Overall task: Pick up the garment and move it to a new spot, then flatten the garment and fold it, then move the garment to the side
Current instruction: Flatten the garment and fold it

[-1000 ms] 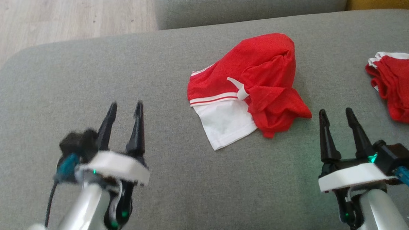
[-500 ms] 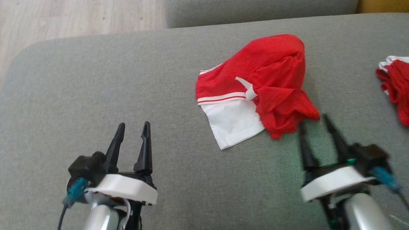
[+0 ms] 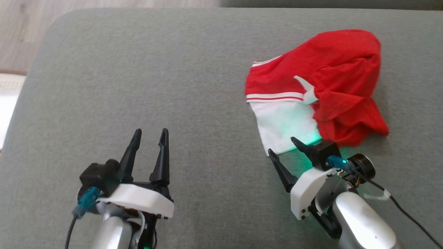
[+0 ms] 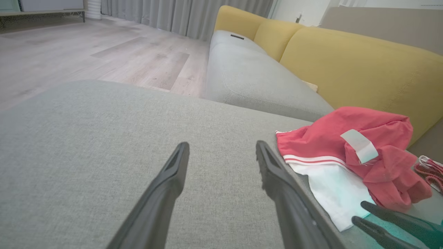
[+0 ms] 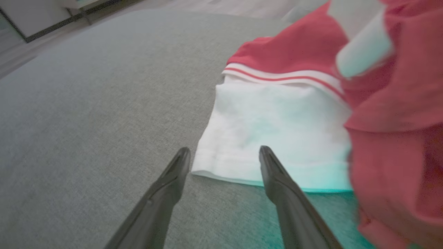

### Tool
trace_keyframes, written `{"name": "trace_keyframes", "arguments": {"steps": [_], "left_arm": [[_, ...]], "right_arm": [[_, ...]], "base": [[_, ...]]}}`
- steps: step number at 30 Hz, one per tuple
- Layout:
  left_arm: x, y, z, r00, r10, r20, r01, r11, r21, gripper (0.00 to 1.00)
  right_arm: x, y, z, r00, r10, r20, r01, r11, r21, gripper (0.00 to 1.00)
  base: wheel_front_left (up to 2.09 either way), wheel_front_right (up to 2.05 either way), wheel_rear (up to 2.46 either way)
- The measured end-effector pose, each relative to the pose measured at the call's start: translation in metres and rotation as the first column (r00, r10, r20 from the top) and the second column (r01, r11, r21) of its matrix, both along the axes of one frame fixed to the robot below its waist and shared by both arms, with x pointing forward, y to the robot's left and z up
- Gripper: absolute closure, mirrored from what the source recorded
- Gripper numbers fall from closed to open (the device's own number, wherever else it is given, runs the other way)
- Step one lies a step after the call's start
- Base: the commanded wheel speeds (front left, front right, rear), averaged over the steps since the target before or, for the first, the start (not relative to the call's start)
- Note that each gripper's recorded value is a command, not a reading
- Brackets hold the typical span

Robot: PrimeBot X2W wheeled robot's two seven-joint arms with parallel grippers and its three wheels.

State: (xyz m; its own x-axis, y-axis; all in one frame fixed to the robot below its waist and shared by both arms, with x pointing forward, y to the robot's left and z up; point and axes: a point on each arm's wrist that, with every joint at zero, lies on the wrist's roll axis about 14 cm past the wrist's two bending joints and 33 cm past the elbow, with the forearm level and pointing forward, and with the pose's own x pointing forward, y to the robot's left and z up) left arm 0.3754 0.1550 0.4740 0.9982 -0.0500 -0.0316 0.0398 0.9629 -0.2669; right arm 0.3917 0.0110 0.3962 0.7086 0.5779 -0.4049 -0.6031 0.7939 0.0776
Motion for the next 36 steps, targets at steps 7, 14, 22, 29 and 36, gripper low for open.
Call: {"name": "trace_keyframes", "arguments": {"steps": [7, 14, 22, 29, 36], "left_arm": [[-0.004, 0.009, -0.003, 0.999, 0.032, -0.014, -0.032, 0.999, -0.01, 0.0], [-0.007, 0.015, -0.006, 0.998, 0.057, -0.027, -0.057, 0.998, -0.013, 0.0], [-0.008, 0.016, -0.002, 0.998, 0.064, -0.019, -0.064, 0.998, -0.008, 0.0], [-0.011, 0.016, 0.003, 0.997, 0.072, -0.006, -0.072, 0.997, -0.018, 0.0], [-0.014, 0.017, 0.006, 0.997, 0.082, 0.003, -0.082, 0.996, -0.019, 0.0]], "right_arm": [[0.0, 0.012, -0.03, 0.993, 0.062, -0.099, -0.07, 0.995, -0.074, 0.0], [0.012, 0.025, -0.03, 0.99, 0.092, -0.107, -0.099, 0.993, -0.07, 1.0], [0.031, 0.056, 0.014, 0.989, 0.141, 0.038, -0.144, 0.987, 0.067, 1.0], [0.058, 0.093, 0.095, 0.953, 0.166, 0.254, -0.222, 0.952, 0.21, 1.0], [0.018, 0.121, 0.087, 0.925, 0.318, 0.208, -0.355, 0.918, 0.178, 0.0]], "base": [[0.0, 0.0, 0.0], [0.0, 0.0, 0.0], [0.0, 0.0, 0.0], [0.0, 0.0, 0.0], [0.0, 0.0, 0.0]]}}
